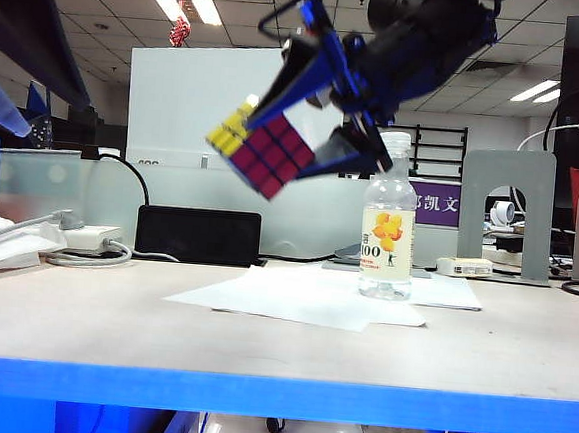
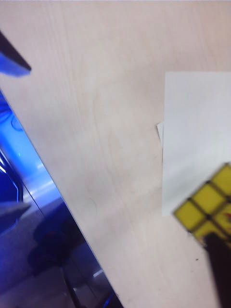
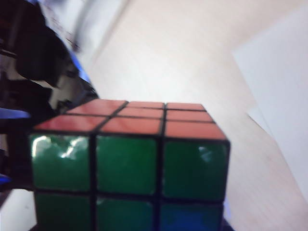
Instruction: Rotate the Rubik's Cube so that the bottom side is facing up.
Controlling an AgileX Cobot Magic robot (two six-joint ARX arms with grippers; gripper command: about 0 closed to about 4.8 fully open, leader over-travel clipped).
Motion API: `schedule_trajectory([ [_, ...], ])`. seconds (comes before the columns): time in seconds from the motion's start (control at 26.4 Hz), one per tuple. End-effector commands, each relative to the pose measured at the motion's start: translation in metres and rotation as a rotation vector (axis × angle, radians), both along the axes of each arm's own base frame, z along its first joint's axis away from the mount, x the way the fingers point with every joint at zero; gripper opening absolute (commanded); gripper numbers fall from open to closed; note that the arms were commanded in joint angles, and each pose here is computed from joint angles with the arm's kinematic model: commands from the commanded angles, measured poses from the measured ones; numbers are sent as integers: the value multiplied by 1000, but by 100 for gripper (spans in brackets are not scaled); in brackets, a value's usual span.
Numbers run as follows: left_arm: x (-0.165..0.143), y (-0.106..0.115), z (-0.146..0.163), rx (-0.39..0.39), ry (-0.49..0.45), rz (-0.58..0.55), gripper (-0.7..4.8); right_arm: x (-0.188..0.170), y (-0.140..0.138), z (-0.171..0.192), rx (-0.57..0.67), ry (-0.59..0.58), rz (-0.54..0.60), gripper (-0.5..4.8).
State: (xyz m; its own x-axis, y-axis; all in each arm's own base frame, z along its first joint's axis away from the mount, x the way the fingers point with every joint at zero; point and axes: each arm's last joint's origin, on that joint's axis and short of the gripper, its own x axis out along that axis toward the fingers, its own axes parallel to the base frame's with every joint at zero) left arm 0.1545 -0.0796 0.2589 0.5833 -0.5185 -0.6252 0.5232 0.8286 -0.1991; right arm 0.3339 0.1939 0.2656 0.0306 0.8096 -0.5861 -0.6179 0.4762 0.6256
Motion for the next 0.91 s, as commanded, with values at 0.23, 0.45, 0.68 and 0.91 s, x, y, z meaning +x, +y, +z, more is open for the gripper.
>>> schedule_trajectory([
  [0.23,4,-2,9,20,-137,-54,346,-7,0,22,149,28,58,283],
  [0.45,6,-2,11,55,-205,-74,346,-13,-1,34,216,21,103,283],
  [0.68,7,-4,15,66,-278,-167,346,-16,-2,48,294,7,145,284],
  [0.91,10,-7,21,33,-364,-215,346,-18,-2,51,345,46,186,284],
])
